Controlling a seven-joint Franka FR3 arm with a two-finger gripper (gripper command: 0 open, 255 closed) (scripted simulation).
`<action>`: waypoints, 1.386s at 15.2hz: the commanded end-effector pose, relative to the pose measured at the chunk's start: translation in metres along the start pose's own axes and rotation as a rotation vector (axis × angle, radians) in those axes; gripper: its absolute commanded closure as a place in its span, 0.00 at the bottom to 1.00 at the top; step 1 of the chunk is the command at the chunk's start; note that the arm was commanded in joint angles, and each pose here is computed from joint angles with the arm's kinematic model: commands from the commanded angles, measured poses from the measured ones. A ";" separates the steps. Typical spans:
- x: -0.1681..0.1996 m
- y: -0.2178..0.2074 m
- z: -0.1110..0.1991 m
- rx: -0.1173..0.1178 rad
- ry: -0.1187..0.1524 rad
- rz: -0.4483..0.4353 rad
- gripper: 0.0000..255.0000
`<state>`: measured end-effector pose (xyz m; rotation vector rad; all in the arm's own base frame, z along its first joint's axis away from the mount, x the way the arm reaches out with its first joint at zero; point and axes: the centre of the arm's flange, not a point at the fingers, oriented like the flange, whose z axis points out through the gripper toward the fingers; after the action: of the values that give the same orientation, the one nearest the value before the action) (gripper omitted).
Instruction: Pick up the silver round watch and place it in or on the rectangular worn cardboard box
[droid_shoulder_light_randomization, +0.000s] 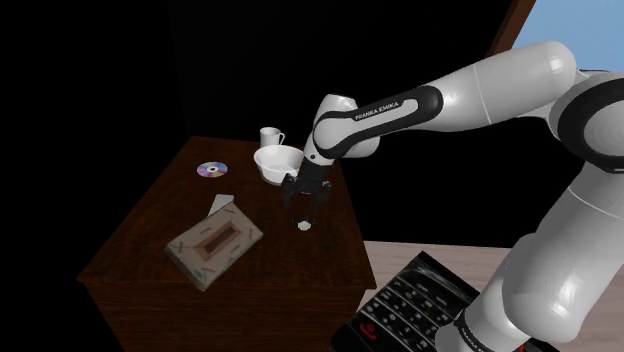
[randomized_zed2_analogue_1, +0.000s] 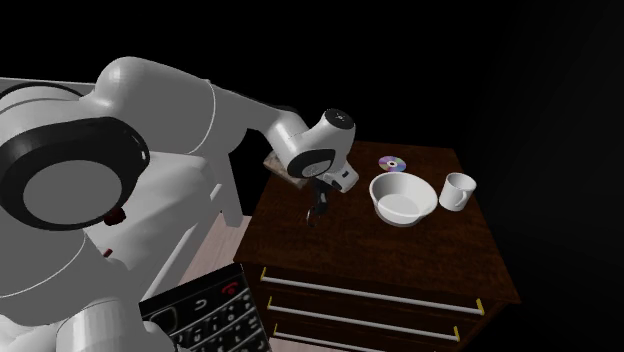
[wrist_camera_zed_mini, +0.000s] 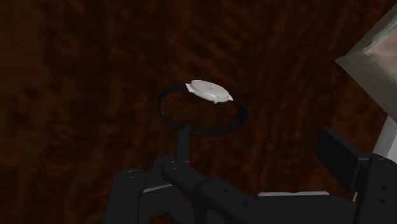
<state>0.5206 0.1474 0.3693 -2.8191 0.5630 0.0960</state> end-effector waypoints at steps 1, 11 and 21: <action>0.001 -0.002 0.012 0.002 -0.002 0.002 0.00; 0.001 -0.002 0.036 0.002 -0.002 0.002 0.00; 0.001 -0.002 0.036 0.002 -0.002 0.002 1.00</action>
<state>0.5223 0.1580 0.3363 -2.8154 0.5652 0.0940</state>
